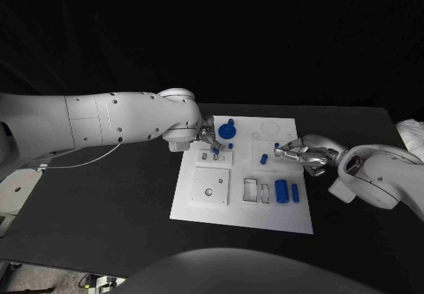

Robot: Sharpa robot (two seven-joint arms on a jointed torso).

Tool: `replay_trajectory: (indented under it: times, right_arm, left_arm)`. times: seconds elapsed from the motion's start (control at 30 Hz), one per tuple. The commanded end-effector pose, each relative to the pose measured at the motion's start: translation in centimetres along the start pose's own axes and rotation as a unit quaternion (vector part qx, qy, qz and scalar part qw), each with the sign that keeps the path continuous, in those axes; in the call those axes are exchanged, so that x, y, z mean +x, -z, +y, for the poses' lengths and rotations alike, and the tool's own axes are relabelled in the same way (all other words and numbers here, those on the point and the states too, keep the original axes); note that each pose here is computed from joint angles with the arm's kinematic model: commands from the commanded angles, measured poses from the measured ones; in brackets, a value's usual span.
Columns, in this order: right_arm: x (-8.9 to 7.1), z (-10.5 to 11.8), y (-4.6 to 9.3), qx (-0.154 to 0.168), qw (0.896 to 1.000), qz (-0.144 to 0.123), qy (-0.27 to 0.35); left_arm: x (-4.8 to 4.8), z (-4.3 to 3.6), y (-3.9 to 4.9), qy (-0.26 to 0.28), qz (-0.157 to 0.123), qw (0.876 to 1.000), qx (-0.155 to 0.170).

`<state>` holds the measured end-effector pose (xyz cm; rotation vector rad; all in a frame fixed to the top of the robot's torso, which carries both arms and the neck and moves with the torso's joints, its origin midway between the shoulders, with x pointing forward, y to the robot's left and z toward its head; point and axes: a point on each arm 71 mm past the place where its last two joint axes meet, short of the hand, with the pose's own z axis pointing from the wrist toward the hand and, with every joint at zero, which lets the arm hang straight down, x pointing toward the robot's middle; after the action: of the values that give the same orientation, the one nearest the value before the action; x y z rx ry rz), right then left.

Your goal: Assemble the parts on the task board

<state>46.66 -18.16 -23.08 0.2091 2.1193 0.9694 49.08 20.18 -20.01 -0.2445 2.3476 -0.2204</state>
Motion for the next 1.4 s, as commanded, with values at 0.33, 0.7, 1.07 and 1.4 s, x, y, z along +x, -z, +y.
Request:
replay_trajectory:
  times: [0.33,0.7,1.07,1.4]
  right_arm:
    - [0.23,-0.13,-0.04,0.001,1.0,0.008,0.0]
    - [0.23,-0.15,-0.01,0.001,1.0,0.006,-0.001]
    - [0.45,-0.18,-0.18,0.0,1.0,0.007,-0.002]
    - [0.5,-0.27,-0.2,0.0,1.0,0.007,-0.002]
  left_arm:
    - [0.07,-0.16,0.3,-0.054,-0.012,0.998,-0.002]
    - [0.39,-0.25,0.38,-0.059,-0.014,0.998,-0.001]
    - [0.69,-0.39,0.45,-0.061,-0.01,0.998,0.002]
    - [0.9,-0.53,0.39,-0.061,-0.006,0.998,0.004]
